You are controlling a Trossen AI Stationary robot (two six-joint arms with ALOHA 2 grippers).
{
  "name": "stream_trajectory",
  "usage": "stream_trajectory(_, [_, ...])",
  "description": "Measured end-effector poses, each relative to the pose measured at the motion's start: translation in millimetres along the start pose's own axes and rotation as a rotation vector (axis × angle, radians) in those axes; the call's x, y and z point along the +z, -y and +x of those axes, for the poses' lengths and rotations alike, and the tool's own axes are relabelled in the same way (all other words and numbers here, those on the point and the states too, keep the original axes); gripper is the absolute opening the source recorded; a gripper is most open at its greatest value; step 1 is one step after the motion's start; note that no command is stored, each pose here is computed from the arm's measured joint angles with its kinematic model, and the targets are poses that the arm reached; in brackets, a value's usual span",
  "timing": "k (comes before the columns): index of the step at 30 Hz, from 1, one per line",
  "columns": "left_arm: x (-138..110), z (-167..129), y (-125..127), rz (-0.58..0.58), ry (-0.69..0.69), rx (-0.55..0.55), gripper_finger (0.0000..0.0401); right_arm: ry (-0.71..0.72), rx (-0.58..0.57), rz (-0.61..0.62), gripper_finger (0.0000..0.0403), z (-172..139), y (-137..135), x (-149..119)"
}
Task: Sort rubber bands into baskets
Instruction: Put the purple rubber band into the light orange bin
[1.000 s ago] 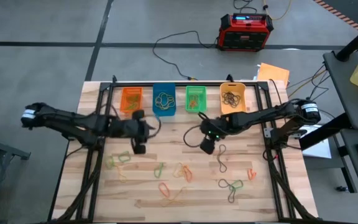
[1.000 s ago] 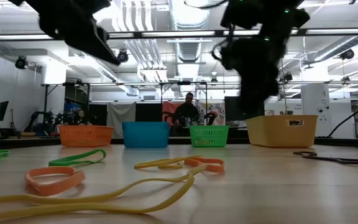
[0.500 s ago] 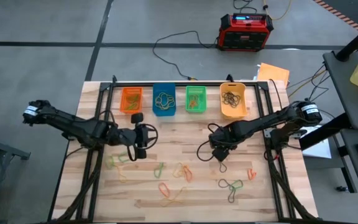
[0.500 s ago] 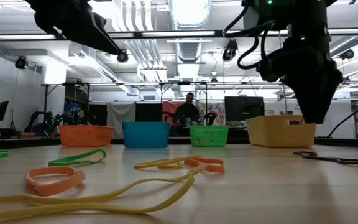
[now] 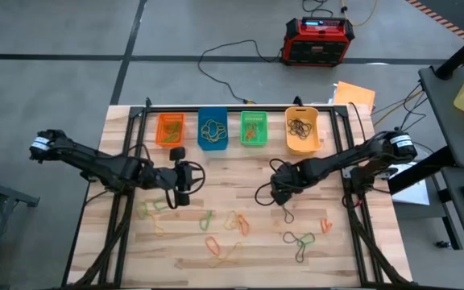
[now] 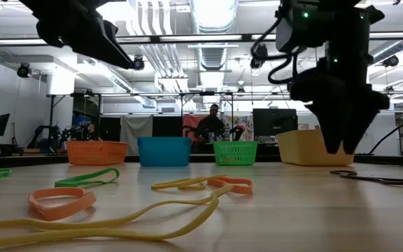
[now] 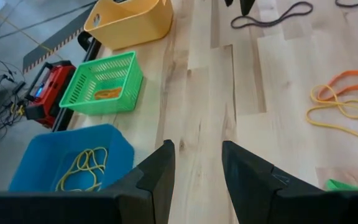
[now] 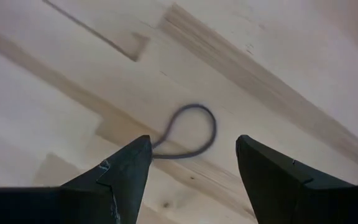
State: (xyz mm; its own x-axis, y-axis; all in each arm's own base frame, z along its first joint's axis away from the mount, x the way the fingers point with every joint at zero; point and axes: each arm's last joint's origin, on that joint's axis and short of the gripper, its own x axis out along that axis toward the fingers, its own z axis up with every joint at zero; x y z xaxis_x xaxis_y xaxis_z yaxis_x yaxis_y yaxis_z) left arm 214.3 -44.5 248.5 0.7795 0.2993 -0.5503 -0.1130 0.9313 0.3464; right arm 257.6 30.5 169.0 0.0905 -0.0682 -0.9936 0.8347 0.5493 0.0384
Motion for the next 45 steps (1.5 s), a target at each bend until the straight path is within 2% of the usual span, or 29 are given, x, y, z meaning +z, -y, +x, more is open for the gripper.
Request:
stream_trajectory(3, [-4.0, 2.5, 1.1, -0.004, 0.004, 0.016, 0.0118, -0.003, -0.008, 0.029, 0.0228, 5.5, 3.3, -2.1])
stream_trajectory(8, [-6.1, 4.3, 2.0, -0.006, 0.007, 0.024, 0.0118, 0.02, 0.043, 0.055, 0.0228, 16.6, 4.1, -3.5])
stream_trajectory(15, [-5.5, 4.3, 2.0, -0.006, 0.012, 0.025, 0.0118, 0.002, 0.004, 0.082, 0.0228, 31.3, 7.2, -6.3])
stream_trajectory(21, [-4.9, 5.4, 2.4, -0.008, 0.015, 0.032, 0.0118, -0.007, -0.026, 0.053, 0.022, 45.6, 3.9, -5.9])
stream_trajectory(26, [-5.5, 7.0, 1.9, -0.005, 0.007, 0.072, 0.0118, -0.017, -0.038, 0.041, 0.0173, 50.0, 3.5, -6.2])
stream_trajectory(35, [-4.5, 7.2, 1.7, -0.011, 0.016, 0.076, 0.0118, -0.016, -0.013, -0.031, 0.0021, 50.0, 1.7, -5.5])
stream_trajectory(40, [-3.9, 7.2, 1.7, -0.014, 0.021, 0.077, 0.0118, -0.005, 0.007, -0.053, 0.001, 44.3, 2.0, -5.1])
stream_trajectory(45, [-2.4, 7.1, 1.5, -0.022, 0.035, 0.079, 0.0118, 0.052, 0.055, -0.103, 0.0009, 25.2, 3.6, -3.3])
